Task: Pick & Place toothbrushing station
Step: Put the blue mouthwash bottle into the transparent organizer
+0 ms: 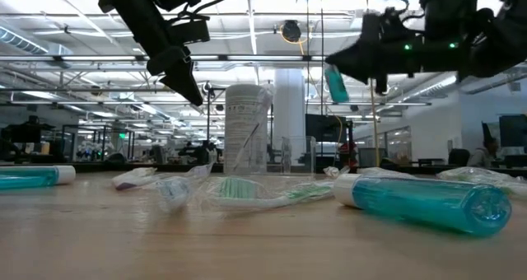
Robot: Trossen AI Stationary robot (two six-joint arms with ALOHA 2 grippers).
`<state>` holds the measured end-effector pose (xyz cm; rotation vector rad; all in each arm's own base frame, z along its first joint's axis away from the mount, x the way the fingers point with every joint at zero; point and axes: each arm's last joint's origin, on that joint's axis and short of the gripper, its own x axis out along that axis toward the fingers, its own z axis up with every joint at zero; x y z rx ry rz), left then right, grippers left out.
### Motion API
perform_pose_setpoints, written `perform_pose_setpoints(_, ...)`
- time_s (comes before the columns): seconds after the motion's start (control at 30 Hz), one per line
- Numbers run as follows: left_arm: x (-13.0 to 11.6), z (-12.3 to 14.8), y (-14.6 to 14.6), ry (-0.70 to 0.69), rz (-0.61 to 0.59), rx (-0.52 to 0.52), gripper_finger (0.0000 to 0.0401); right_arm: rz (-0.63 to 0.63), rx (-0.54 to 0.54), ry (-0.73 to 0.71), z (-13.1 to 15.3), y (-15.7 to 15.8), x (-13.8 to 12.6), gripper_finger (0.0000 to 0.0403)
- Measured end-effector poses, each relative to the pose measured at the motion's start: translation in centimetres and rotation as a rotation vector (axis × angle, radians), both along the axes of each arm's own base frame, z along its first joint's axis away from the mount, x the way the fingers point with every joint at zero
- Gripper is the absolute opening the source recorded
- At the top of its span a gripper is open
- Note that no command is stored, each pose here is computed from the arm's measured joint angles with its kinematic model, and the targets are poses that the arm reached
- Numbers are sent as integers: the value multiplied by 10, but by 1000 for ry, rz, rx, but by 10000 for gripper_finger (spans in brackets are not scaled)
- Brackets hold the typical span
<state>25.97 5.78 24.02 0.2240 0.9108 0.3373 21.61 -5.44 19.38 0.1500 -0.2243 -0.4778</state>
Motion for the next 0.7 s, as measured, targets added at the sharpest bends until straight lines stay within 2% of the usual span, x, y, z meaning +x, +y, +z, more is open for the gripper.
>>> perform_pose_setpoints(0.07, 0, 0, 0, -1, -4, 3, 195, 2, -47, 5, 0, 0, 11, 94)
perform_pose_setpoints(0.17, 2, 1, 0, -19, -6, 8, 195, 22, -81, 91, -7, -4, 38, 94)
perform_pose_setpoints(0.37, 2, 2, 0, -26, -3, 1, 195, -44, -204, 172, -12, -23, 91, 93)
perform_pose_setpoints(0.47, 2, 2, 0, -24, -6, 3, 195, -124, -196, 196, -15, -37, 111, 93)
perform_pose_setpoints(0.6, 2, 2, 0, -23, -7, 4, 195, -150, -147, 255, -26, -55, 129, 93)
perform_pose_setpoints(0.7, 2, 2, 0, -23, -7, 4, 195, -178, -145, 246, -28, -69, 140, 93)
